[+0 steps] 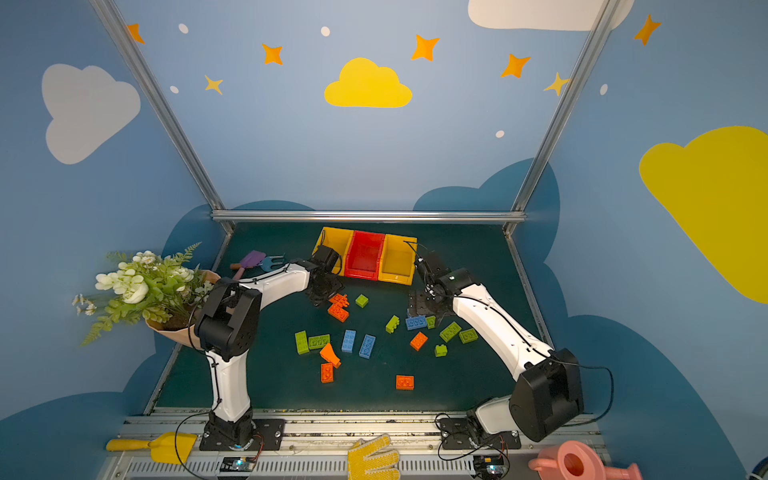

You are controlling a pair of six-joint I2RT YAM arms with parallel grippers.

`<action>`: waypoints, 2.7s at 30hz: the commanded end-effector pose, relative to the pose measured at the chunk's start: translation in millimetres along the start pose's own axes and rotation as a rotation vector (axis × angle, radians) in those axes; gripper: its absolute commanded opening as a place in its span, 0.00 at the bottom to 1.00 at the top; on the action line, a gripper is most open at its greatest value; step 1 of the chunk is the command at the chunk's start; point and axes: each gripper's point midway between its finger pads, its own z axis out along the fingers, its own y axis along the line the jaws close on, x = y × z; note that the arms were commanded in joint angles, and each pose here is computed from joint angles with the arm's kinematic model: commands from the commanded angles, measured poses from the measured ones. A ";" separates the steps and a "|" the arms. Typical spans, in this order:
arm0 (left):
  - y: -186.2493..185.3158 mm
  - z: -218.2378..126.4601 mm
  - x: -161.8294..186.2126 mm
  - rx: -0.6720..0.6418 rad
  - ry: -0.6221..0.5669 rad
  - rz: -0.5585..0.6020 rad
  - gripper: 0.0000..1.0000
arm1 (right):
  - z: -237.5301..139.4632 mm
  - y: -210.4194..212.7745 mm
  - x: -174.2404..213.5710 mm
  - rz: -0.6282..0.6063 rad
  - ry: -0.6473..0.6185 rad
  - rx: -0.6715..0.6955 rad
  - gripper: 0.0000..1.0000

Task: Sort the legos into containers by color
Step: 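Close the left gripper on the orange connector piece and lift it, then carry the orange connector piece over the red bin with the left gripper, then release the orange piece into the red bin and withdraw the left gripper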

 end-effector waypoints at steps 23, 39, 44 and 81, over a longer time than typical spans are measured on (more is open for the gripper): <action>-8.0 -6.6 -1.3 -0.033 -0.014 0.064 0.27 | -17.4 -11.7 8.4 0.014 -0.010 0.024 0.94; -15.4 -68.3 -6.5 -0.011 -0.079 0.254 0.19 | -25.8 -10.2 1.2 0.024 -0.046 0.012 0.94; -41.9 -95.0 -9.0 0.054 -0.133 0.409 0.20 | -31.8 -10.6 -3.7 0.047 -0.085 0.002 0.94; -186.1 -83.2 -58.9 0.322 -0.109 0.544 0.76 | -36.9 -5.3 -16.0 0.065 -0.091 -0.004 0.94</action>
